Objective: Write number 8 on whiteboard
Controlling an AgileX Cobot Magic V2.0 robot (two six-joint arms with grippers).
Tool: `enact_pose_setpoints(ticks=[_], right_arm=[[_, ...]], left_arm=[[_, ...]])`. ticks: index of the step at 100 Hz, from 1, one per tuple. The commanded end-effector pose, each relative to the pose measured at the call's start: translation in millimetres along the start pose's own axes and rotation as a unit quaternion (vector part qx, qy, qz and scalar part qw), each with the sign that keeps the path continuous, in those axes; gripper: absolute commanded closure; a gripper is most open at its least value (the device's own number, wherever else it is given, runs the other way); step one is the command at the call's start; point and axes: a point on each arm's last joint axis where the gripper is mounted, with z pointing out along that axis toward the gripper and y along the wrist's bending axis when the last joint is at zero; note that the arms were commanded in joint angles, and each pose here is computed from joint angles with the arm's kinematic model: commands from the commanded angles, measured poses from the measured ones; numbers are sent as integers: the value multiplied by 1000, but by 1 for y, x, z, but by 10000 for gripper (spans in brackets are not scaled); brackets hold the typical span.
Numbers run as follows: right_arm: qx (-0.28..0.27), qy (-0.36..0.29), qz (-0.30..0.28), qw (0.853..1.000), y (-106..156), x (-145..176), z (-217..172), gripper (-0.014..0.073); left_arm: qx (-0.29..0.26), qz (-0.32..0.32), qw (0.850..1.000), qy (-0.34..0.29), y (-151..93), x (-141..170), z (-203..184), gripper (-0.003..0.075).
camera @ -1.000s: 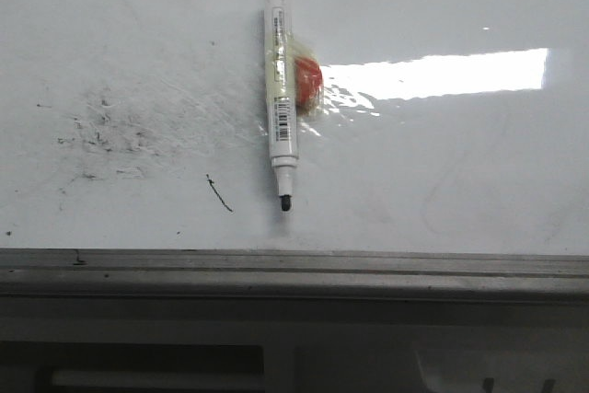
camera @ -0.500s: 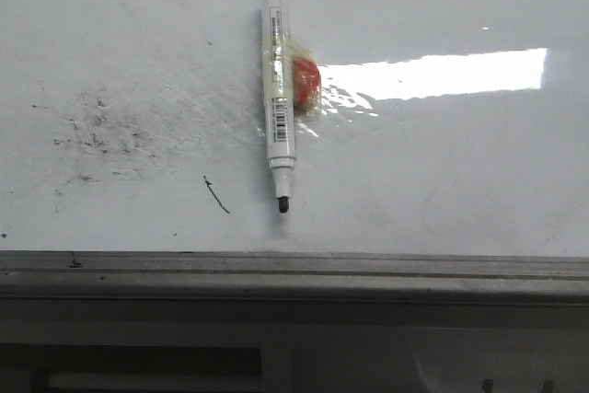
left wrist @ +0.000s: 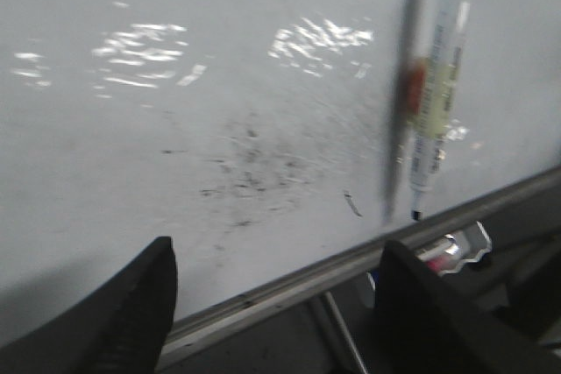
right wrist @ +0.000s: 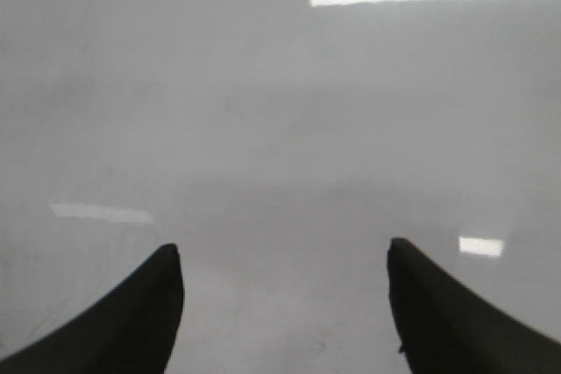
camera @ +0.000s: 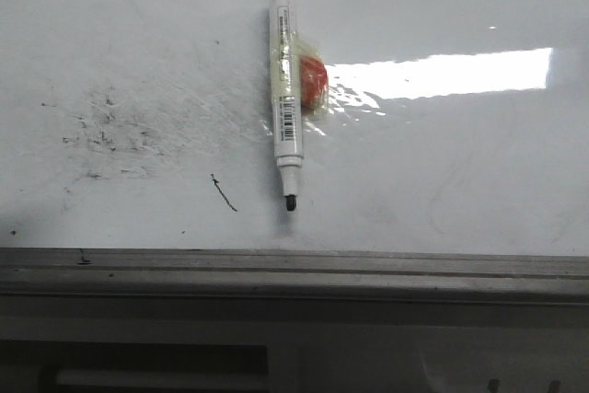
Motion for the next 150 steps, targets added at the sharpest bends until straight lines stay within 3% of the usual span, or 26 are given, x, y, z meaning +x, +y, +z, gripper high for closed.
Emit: enact_pose_setpoints(ticks=[1,20,34,82,101,120,135,150], right_arm=[[-4,-49,-19,999,1,-19,0,137],[-7,-34,-22,999,1,-18,7,137],[-7,-32,-22,999,1,-18,8,137],[-7,-32,-22,999,1,-18,8,137],[-8,-32,-19,999,2,-18,8,137],[-11,-25,-24,999,2,-17,8,137],[-56,-2,-61,997,9,-12,7,137],[-154,1,-94,984,26,-11,7,137]], left_arm=[[32,-2,999,-21,-15,-11,13,283],[31,34,998,-46,-36,-7,47,283],[15,0,997,-72,-46,-3,67,283],[-5,-2,999,-45,-57,-7,107,291],[-22,-28,999,-21,-52,1,121,439],[-2,-29,1000,-10,-56,1,115,743],[53,44,998,9,-68,0,95,741],[113,179,977,36,-79,4,69,741]])
